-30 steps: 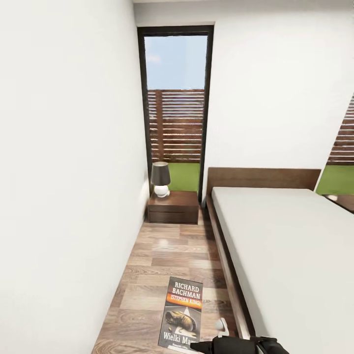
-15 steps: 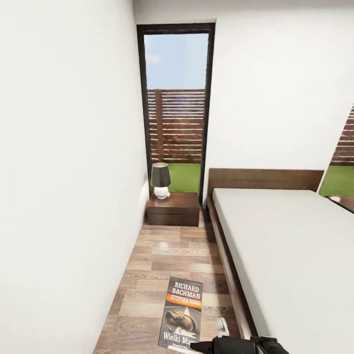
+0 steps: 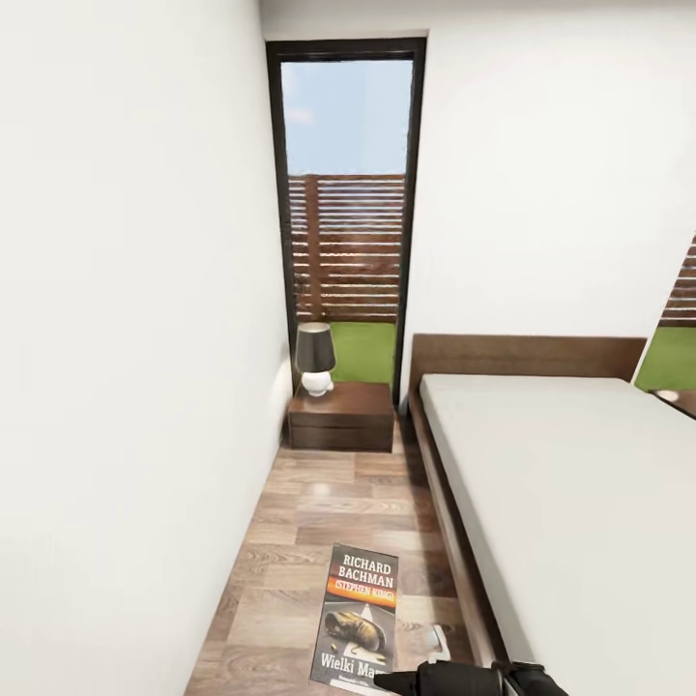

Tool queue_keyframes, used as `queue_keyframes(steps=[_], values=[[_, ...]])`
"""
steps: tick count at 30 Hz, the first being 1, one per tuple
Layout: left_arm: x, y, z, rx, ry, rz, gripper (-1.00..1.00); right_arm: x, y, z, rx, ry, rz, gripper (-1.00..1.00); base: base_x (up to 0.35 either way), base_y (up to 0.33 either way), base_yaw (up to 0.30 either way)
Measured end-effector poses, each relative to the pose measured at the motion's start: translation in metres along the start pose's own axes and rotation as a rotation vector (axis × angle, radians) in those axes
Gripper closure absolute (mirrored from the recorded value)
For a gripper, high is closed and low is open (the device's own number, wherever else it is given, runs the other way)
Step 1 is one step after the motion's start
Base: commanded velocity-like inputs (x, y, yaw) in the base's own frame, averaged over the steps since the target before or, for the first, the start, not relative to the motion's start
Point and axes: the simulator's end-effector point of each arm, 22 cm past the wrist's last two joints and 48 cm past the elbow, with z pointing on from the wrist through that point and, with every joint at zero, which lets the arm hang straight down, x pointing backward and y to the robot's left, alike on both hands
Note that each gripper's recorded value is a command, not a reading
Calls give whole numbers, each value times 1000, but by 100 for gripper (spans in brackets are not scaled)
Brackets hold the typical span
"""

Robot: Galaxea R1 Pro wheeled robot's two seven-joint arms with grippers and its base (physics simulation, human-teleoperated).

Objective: In the bedroom, move the book from the bed onto either nightstand, and place the two sandals side by side next to the bed.

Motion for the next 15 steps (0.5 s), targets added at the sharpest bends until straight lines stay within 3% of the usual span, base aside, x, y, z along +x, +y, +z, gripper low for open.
queue_keyframes(steps=[15], values=[[0, 0, 0, 0, 0, 1, -100, 0, 0, 0, 1, 0, 0, 100, 309, -31, 0]])
